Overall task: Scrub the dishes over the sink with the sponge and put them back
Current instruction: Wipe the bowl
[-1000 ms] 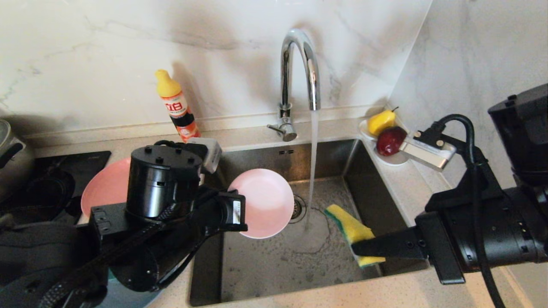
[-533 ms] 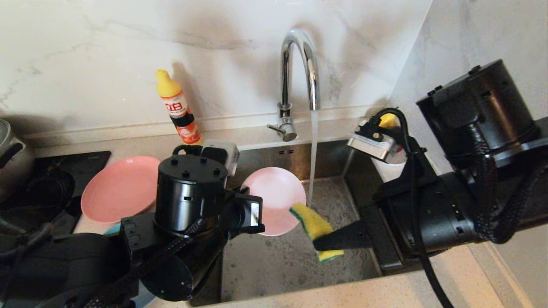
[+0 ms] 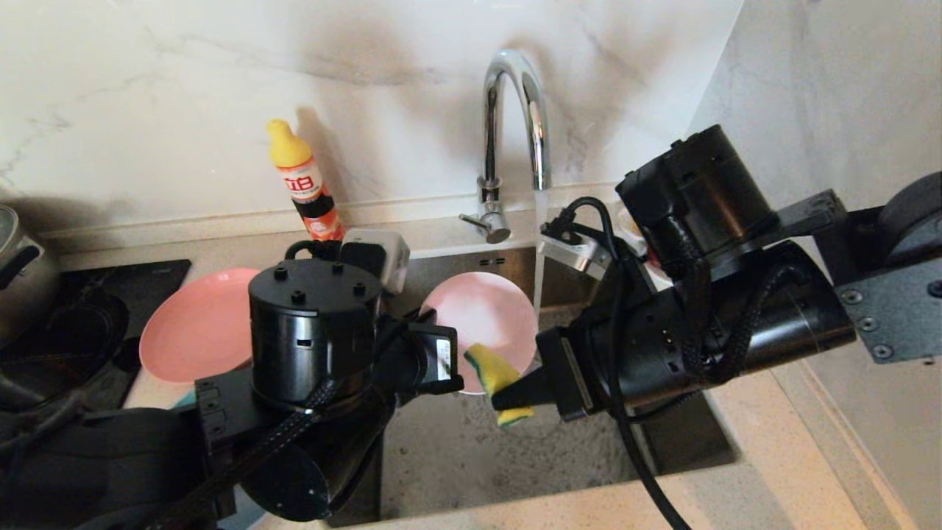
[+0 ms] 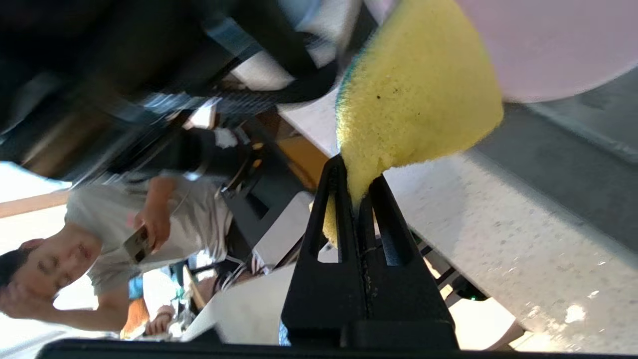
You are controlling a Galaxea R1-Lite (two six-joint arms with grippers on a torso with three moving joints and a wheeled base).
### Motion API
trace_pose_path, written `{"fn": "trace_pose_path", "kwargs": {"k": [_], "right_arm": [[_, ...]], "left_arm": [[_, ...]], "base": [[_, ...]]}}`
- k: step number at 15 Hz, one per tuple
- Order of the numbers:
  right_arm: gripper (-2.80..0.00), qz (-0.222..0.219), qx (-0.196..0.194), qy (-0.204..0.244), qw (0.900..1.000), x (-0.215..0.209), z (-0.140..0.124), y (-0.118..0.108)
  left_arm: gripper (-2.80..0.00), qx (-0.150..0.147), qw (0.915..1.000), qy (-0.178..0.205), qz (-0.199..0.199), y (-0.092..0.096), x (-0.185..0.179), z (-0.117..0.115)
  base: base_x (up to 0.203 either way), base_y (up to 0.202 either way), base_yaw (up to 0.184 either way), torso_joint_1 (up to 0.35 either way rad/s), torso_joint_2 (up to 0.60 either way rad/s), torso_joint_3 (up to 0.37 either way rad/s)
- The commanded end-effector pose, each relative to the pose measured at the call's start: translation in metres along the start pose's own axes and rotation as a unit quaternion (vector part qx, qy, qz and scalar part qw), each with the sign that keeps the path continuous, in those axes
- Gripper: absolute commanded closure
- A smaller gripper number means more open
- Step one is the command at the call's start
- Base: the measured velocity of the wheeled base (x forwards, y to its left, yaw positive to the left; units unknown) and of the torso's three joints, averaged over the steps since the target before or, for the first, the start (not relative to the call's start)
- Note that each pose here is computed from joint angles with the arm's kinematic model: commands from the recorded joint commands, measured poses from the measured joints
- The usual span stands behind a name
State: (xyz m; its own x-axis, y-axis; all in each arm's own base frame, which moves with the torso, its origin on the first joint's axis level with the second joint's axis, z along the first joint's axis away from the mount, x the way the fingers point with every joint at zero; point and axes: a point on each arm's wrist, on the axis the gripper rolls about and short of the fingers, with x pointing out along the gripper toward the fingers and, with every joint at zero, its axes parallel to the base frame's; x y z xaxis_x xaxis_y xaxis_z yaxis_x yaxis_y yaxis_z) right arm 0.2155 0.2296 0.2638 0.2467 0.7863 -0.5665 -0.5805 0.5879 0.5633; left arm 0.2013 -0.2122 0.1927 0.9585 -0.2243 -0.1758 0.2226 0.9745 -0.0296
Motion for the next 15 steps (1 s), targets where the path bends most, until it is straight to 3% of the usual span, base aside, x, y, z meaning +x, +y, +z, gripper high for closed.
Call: {"fn": "trace_pose_path", "kwargs": {"k": [1, 10, 15], "right_arm": [[0.0, -0.012, 0.012, 0.008, 1.0, 0.011, 0.003, -0.01], [0.0, -0.006, 0.024, -0.028, 0.999, 0.014, 0.03, -0.01], [0.0, -0.011, 0.031, -0.019, 0.999, 0.033, 0.034, -0.017]], "left_arm": [[0.0, -0.006, 1.0, -0.006, 0.001, 0.002, -0.004, 0.003], [0.0, 0.011, 0.9996, 0.01, -0.023, 0.001, -0.019, -0.012], [0.0, 0.004, 0.9996, 0.002, -0.029, 0.0, -0.021, -0.01]], "base": [[0.0, 0.0, 0.0, 0.0, 0.0, 0.0], [0.0, 0.0, 0.0, 0.0, 0.0, 0.0], [0.0, 0.0, 0.0, 0.0, 0.0, 0.0]]}}
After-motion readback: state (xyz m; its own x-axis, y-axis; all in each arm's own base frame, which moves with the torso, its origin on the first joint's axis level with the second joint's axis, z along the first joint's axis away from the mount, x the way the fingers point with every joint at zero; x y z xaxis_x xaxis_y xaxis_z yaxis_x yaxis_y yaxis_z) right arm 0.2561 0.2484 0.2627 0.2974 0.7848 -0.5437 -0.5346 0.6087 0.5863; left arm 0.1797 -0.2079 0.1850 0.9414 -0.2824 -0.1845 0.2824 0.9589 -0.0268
